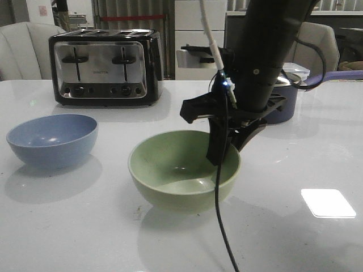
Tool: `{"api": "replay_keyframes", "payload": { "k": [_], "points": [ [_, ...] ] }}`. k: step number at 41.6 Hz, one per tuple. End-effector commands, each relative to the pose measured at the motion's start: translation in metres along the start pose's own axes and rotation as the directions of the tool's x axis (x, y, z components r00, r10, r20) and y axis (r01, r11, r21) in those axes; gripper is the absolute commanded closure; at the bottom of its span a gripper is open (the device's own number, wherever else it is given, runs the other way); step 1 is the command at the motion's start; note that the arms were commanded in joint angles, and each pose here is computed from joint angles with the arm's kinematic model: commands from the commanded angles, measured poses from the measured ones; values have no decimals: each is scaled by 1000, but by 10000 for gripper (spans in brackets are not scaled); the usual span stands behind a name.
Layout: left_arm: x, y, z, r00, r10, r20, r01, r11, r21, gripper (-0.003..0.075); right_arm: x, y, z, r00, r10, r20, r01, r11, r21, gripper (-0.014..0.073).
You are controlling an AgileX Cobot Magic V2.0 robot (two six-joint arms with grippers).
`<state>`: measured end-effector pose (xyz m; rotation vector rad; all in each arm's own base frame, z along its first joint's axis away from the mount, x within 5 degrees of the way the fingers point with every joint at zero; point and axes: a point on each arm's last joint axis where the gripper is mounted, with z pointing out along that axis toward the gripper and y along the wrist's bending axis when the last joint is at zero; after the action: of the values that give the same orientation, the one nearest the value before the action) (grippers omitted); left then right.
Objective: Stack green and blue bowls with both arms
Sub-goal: 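Grip the green bowl rim and slide it toward the table center, then open the right gripper and lift it away from the green bowl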
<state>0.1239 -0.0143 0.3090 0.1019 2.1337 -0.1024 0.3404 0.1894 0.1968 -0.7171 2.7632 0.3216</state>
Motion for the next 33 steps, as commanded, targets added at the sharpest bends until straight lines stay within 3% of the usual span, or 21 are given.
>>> {"api": "replay_keyframes", "payload": {
  "k": [1,9,17,20,33],
  "points": [
    [-15,0,-4,995,-12,102,12,1000,0,213,-11,2,-18,996,-9,91,9,1000,1,494],
    [-15,0,-4,995,-12,102,12,1000,0,213,-11,0,-6,997,-5,74,4,1000,2,453],
    [-15,0,-4,995,-12,102,12,1000,0,213,-15,2,-16,995,-10,103,9,1000,3,169],
    [-15,0,-4,995,-12,102,12,1000,0,213,-17,3,-27,991,-16,129,15,1000,4,106],
    [-15,0,-4,995,-12,102,12,1000,0,213,-1,20,-108,944,-89,319,87,996,23,119]
  ]
}}
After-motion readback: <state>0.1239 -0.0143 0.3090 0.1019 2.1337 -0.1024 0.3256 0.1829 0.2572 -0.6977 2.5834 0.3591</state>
